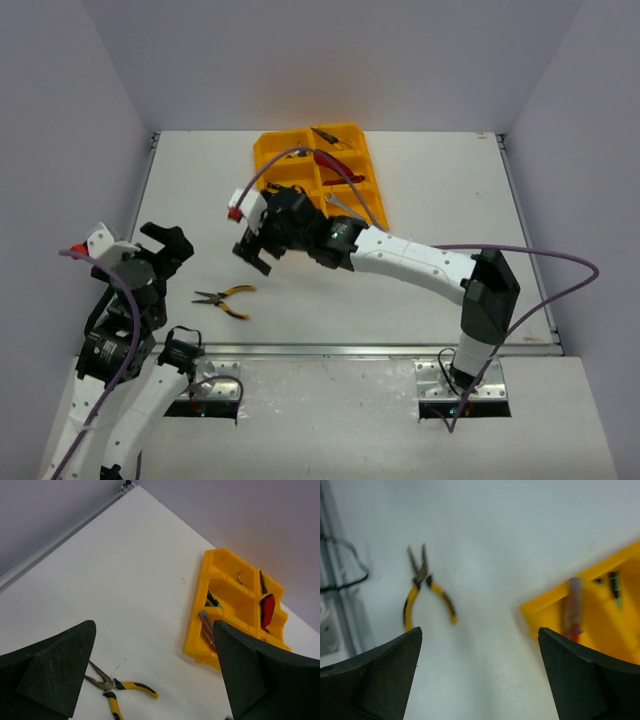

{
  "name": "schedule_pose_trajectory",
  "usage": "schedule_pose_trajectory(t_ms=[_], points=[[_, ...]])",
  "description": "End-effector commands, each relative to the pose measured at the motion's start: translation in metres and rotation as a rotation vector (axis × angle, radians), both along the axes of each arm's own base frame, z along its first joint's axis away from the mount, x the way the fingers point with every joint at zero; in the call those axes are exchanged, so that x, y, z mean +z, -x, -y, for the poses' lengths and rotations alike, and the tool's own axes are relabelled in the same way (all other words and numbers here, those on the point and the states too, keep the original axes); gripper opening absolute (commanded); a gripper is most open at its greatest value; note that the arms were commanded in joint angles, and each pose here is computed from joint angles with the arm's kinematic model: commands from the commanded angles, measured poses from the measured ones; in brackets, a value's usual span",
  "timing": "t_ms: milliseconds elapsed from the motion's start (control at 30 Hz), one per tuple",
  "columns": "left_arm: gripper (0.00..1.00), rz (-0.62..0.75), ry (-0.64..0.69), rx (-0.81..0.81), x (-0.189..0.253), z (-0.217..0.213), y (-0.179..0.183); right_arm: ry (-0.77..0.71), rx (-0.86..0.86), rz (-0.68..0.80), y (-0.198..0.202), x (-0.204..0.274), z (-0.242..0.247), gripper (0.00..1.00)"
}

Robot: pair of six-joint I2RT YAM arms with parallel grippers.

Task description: Sort the tools into containers

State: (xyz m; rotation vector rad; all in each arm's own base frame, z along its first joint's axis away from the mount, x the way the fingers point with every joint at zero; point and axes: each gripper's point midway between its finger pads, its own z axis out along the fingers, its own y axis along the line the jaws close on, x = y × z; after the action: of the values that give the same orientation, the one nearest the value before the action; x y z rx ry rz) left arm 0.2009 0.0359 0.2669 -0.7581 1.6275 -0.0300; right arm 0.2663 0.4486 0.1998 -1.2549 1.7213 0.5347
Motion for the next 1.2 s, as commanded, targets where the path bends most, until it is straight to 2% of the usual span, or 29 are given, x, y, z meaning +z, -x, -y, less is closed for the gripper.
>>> schedule_pose_trajectory(t_ms=[0,200,367,533,667,833,933,1067,1167], points=[[1.00,0.134,0.042,0.059,0.027,-0.013,0.016,0.145,0.072,-0.237,0.058,-0.079,0.003,0.92],[1.00,0.209,0.066,0.068,0.036,-0.018,0.029,0.269,0.056,-0.177,0.092,-0.126,-0.031,0.72],[1.00,0.196,0.060,0.051,0.035,-0.015,0.026,0.300,-0.029,-0.192,0.086,-0.156,-0.051,0.70],[1.00,0.180,0.054,0.049,0.033,-0.014,0.023,0.287,-0.017,-0.260,0.094,-0.176,-0.067,0.65],[1.00,0.190,0.055,0.042,0.035,-0.013,0.024,0.287,-0.027,-0.247,0.087,-0.191,-0.077,0.56],[1.00,0.190,0.039,-0.001,0.037,-0.007,0.020,0.320,-0.011,-0.266,0.088,-0.210,-0.085,0.35],[1.00,0.189,0.037,-0.010,0.037,-0.005,0.019,0.326,-0.003,-0.281,0.090,-0.215,-0.085,0.37],[1.00,0.191,0.032,-0.023,0.038,-0.003,0.018,0.327,0.013,-0.289,0.092,-0.221,-0.089,0.46],[1.00,0.195,0.032,-0.027,0.039,-0.003,0.019,0.345,0.021,-0.293,0.093,-0.224,-0.089,0.39]])
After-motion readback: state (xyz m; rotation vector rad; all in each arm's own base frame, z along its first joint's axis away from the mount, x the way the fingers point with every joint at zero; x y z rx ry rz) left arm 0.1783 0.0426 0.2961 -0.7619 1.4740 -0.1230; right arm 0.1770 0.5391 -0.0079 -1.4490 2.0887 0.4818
